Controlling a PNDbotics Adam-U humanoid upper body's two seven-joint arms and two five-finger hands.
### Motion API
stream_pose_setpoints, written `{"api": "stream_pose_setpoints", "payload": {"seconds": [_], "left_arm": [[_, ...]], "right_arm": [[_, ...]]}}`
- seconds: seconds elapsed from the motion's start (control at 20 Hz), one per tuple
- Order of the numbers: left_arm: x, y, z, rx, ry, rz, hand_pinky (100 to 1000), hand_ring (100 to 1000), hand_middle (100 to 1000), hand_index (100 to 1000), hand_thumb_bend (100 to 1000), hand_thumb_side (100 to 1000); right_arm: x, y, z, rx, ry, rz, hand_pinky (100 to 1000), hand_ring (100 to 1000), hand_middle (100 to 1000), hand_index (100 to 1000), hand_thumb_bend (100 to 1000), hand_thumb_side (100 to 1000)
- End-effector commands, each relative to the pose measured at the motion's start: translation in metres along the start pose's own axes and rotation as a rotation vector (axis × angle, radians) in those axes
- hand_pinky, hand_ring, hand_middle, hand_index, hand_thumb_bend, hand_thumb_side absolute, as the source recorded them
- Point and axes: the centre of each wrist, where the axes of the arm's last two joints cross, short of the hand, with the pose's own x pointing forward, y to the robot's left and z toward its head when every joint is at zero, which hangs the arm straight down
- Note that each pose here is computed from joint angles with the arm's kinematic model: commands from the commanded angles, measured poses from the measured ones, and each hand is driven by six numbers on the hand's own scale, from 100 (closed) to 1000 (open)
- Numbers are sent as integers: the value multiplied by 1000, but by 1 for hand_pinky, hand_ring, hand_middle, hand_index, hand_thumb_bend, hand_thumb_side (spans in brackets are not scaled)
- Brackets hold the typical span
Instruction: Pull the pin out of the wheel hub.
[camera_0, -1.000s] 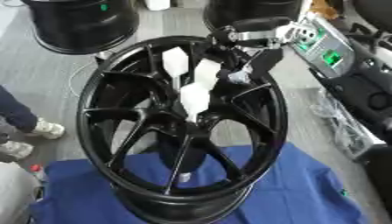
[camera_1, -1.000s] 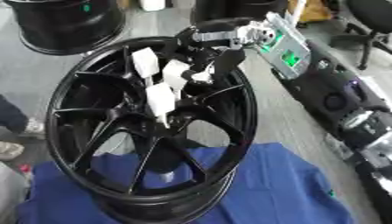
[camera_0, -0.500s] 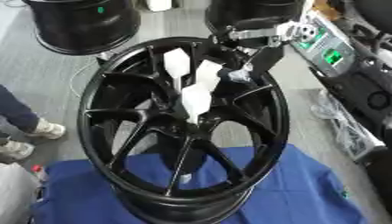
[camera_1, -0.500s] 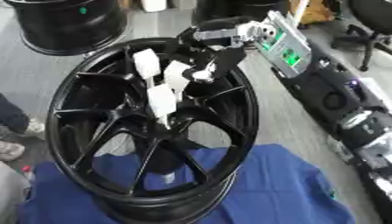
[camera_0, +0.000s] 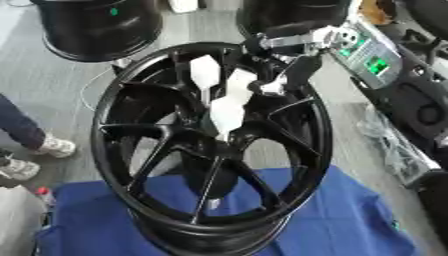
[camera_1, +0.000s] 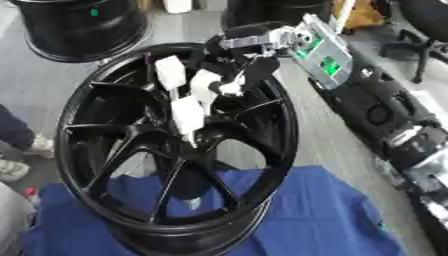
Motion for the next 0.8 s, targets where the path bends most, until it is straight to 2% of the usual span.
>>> {"api": "stream_pose_setpoints", "payload": {"seconds": [0.05,0.8], "left_arm": [[7,1,-4,-10,-24,-15,577,433,579,766,100,1000],[9,-1,-7,-21,-36,-16,579,436,580,766,100,1000]], "right_arm": [[1,-11,4,91,-43,108,420,447,840,925,124,391],[-13,0,1,143,6,130,420,439,832,918,110,317]]}}
